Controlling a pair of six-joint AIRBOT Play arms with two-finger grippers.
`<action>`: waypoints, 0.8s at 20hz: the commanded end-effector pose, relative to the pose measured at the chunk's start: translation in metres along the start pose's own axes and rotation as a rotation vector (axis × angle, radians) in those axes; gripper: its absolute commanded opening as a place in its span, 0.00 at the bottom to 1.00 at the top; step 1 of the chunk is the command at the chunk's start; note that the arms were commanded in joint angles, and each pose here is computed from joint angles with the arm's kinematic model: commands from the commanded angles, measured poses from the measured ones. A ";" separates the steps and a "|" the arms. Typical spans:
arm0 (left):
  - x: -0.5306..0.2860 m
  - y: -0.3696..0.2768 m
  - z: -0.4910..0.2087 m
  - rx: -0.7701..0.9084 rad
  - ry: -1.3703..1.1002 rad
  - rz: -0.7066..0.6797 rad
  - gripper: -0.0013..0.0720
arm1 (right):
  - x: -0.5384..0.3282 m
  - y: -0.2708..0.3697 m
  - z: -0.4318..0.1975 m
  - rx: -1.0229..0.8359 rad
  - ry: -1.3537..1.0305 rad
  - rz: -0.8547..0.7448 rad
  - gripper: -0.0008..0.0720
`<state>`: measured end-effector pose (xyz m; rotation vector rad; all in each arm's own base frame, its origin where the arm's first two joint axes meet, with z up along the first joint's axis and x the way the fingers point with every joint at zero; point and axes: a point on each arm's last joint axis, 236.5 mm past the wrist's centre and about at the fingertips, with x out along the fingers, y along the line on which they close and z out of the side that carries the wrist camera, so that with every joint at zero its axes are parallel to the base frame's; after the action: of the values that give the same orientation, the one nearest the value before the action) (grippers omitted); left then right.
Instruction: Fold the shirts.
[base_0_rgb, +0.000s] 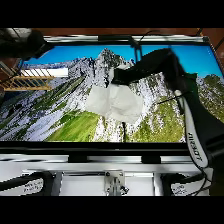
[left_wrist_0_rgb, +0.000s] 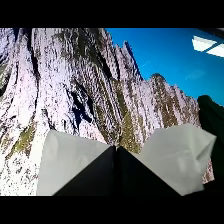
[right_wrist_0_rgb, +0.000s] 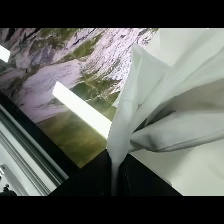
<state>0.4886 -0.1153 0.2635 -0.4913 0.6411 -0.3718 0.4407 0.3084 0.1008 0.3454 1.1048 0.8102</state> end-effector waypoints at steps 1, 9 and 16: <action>-0.027 0.004 0.002 0.028 0.000 0.023 0.05 | 0.071 -0.010 -0.015 0.035 0.043 0.017 0.07; -0.016 -0.020 -0.020 0.107 0.066 -0.020 0.05 | 0.111 -0.027 0.008 0.239 -0.065 0.085 0.08; -0.013 -0.029 -0.026 0.123 0.080 -0.034 0.05 | 0.093 -0.040 0.029 0.250 -0.136 0.069 0.80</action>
<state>0.4585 -0.1389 0.2678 -0.3790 0.6808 -0.4558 0.4992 0.3639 0.0249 0.6584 1.0745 0.6973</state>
